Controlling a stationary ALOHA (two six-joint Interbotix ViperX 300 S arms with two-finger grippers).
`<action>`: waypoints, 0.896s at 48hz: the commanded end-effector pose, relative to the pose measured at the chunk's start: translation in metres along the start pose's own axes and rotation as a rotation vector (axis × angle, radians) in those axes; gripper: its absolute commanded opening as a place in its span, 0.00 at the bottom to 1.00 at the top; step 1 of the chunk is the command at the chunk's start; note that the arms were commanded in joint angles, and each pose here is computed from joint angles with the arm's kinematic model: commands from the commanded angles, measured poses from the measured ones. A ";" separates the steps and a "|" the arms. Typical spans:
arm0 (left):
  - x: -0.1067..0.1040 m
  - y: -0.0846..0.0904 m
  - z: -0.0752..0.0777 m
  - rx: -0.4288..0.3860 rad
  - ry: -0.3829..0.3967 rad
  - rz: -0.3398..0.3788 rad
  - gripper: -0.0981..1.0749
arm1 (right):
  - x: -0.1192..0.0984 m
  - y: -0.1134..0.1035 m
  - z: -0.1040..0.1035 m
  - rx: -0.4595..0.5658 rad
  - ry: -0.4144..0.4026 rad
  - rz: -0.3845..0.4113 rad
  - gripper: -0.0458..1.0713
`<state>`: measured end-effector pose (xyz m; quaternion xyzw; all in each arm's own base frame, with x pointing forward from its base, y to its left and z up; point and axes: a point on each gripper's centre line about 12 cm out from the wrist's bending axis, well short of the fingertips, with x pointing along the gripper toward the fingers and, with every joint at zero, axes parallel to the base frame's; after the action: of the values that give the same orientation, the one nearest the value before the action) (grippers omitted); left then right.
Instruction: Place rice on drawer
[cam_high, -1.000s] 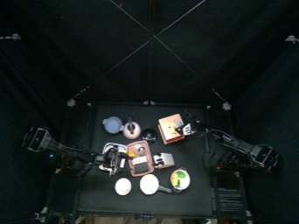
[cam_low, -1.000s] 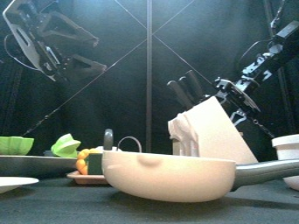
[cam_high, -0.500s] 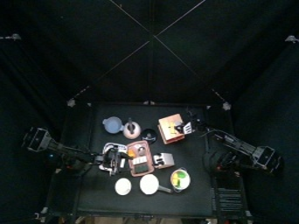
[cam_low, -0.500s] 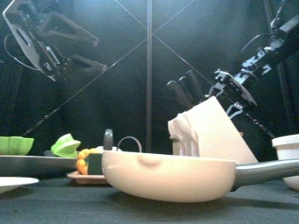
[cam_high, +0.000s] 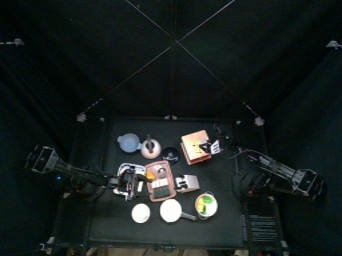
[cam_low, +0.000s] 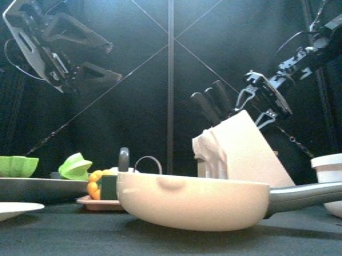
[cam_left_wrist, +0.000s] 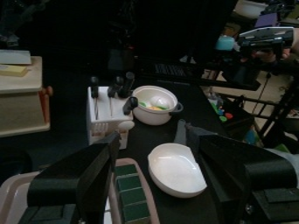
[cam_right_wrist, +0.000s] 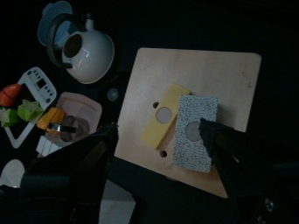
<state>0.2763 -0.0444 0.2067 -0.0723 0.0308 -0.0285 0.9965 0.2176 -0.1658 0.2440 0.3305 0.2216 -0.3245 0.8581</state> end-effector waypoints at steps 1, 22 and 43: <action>0.001 -0.001 0.008 -0.001 -0.032 -0.003 0.89 | -0.006 0.006 0.006 -0.010 -0.033 0.020 0.95; 0.000 0.001 0.004 0.005 -0.020 0.002 0.89 | -0.006 0.019 -0.003 -0.053 -0.030 0.060 0.95; -0.001 0.002 0.003 0.002 -0.018 0.007 0.89 | -0.033 0.028 -0.004 -0.071 -0.095 0.116 0.95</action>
<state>0.2732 -0.0419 0.2020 -0.0694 0.0373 -0.0249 0.9966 0.2153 -0.1369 0.2650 0.3014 0.1875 -0.2857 0.8902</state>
